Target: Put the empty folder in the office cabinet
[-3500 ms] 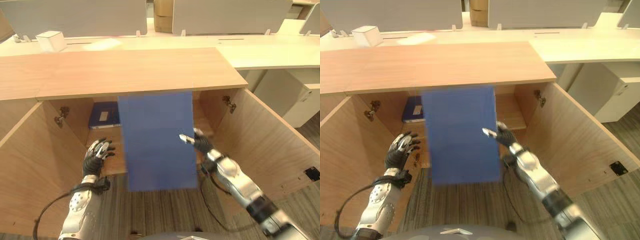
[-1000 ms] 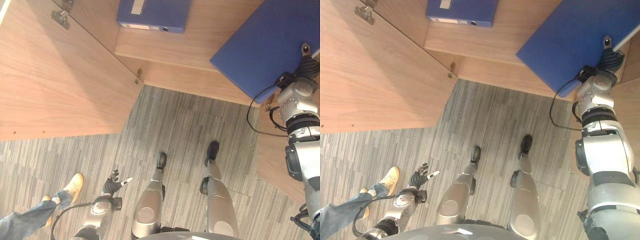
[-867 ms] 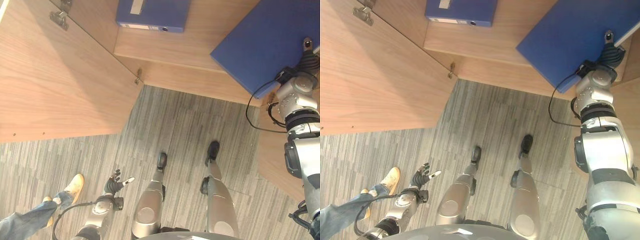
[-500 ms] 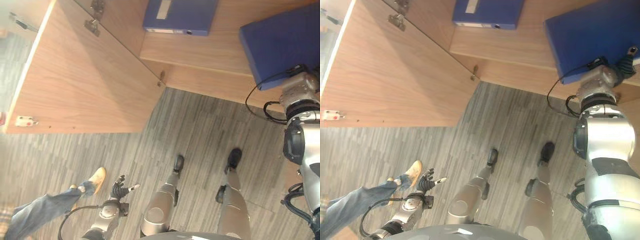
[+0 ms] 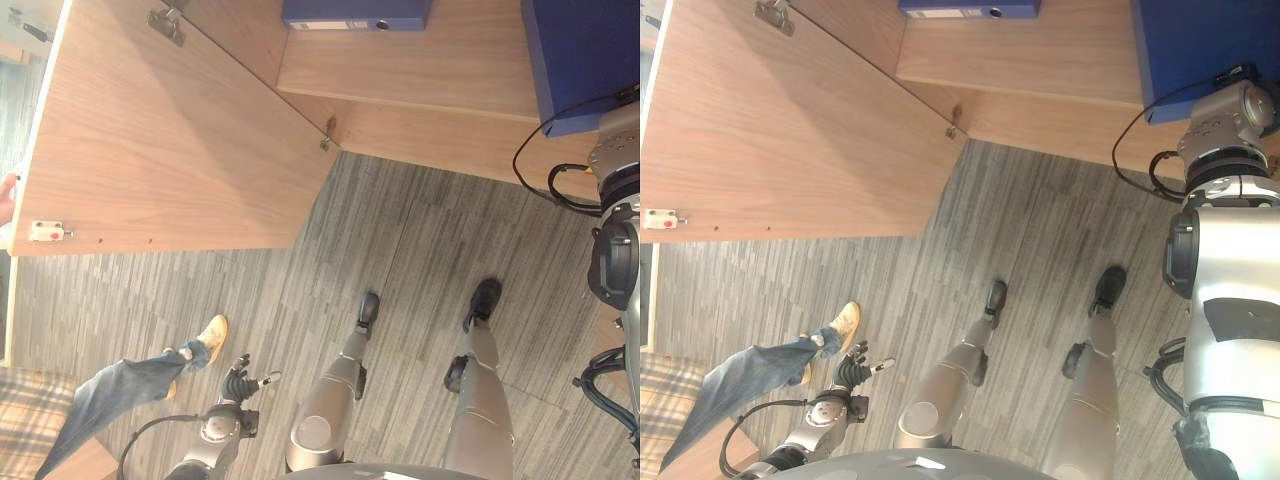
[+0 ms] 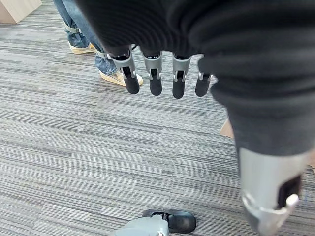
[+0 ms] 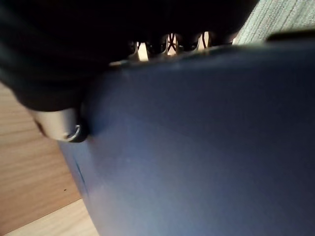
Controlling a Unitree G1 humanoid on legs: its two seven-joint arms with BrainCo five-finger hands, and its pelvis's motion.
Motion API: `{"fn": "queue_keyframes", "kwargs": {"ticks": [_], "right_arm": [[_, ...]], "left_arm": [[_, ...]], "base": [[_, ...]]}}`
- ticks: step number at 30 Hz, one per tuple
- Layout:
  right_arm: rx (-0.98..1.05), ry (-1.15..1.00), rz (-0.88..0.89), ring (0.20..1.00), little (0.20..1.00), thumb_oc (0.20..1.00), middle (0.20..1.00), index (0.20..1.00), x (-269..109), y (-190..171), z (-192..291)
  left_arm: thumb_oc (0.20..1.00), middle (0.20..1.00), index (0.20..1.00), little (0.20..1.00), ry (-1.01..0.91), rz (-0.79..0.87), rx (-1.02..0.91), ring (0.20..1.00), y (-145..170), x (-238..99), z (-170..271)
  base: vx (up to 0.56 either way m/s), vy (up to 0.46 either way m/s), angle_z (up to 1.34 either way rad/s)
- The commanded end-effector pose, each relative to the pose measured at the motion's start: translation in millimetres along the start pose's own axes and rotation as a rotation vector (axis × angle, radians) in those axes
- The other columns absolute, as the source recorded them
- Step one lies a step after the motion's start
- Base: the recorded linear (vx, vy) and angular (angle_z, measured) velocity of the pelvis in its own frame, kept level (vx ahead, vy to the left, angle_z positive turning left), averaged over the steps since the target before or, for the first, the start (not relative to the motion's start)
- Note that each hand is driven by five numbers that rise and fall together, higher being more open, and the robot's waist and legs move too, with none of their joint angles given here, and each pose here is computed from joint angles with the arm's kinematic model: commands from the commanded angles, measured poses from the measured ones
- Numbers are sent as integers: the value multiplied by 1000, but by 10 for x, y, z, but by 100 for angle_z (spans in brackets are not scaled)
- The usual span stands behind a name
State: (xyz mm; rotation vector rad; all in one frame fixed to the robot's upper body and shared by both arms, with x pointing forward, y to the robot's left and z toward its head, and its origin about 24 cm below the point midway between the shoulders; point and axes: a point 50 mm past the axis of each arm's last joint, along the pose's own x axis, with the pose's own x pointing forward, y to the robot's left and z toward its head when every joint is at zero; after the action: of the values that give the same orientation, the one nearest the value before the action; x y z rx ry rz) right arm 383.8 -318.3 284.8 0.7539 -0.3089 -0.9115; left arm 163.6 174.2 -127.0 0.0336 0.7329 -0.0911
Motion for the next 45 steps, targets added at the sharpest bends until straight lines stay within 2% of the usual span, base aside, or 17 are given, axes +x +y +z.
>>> {"fn": "queue_keyframes", "kwargs": {"ticks": [1,21,22,23,27,32,45], "right_arm": [[22,-158,37,200,200,200,200,200,-12,141,405],[18,-164,42,200,200,200,200,200,-11,151,439],[12,-175,38,200,200,200,200,200,1,165,558],[-44,-204,194,200,200,200,200,200,-195,500,502],[-36,-212,237,200,200,200,200,200,-274,598,460],[43,-207,173,200,200,200,200,200,-252,564,549],[82,-209,139,200,200,200,200,200,-255,588,720]], "left_arm": [[1000,1000,1000,1000,-39,-1,79,1000,18,73,159],[1000,1000,1000,1000,-34,2,74,1000,11,75,151],[1000,1000,1000,1000,-48,18,63,1000,50,81,191],[1000,1000,1000,1000,-36,65,23,1000,142,77,178],[1000,1000,1000,1000,-38,77,17,1000,169,84,195],[1000,1000,1000,1000,-34,88,11,1000,163,88,190],[1000,1000,1000,1000,-45,105,-1,1000,193,101,233]], "base": [[37,-75,3],[15,-11,2],[383,-316,-1],[409,-325,15],[76,-61,16],[34,6,-12],[9,7,1]]}}
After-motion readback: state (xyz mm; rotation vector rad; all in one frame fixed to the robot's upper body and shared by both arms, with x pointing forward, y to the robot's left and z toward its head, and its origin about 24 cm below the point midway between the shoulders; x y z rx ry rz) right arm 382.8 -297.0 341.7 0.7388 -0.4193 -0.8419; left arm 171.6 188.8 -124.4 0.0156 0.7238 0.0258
